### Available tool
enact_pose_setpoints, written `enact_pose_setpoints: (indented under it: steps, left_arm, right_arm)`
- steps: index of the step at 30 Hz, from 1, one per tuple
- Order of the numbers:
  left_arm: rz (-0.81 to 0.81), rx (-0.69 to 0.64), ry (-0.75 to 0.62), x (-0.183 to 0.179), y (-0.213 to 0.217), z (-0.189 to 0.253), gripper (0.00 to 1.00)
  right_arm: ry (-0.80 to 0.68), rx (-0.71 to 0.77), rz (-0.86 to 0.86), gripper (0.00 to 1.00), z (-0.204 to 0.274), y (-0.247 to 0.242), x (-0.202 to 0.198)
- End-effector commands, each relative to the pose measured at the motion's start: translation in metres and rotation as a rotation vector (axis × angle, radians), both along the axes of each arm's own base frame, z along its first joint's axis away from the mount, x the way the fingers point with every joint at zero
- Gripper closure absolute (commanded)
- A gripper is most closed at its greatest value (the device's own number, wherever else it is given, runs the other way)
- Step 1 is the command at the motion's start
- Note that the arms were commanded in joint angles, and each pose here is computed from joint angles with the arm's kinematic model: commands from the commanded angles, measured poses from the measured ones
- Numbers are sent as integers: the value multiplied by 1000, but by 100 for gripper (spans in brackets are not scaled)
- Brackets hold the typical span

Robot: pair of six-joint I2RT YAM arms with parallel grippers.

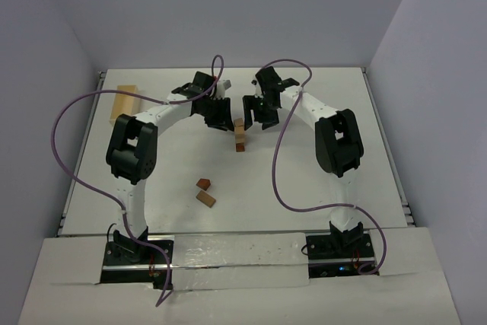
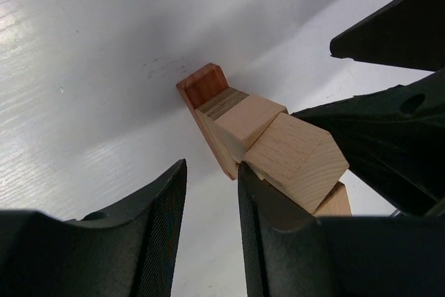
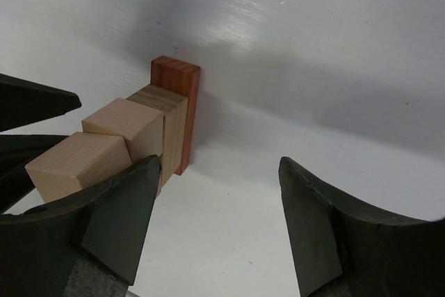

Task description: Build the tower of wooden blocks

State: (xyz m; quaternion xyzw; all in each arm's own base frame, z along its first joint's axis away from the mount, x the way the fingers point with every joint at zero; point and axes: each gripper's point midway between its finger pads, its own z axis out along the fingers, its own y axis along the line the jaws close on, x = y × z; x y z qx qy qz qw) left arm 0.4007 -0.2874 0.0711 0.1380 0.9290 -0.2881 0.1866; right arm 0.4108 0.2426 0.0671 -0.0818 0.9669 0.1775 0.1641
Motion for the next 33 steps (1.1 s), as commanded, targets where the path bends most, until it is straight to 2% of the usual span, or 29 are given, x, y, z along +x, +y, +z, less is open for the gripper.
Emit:
enact_pose_setpoints:
  steps: [1,12,22,33]
  left_arm:
    - [26,-19,-83,15,9,29,57]
    - [48,-19,-152,15,23,53,56]
    - [9,-51,-152,5,18,62,56]
    - [-19,-53,-149,2,8,60,55]
  right_arm:
    - [-78,-1,-29,23,27,-5,12]
    - [-117,-5,-101,23,44,-33,20]
    - [-159,36,-76,23,67,-28,18]
    - [-135,60,-42,22,63,-15,13]
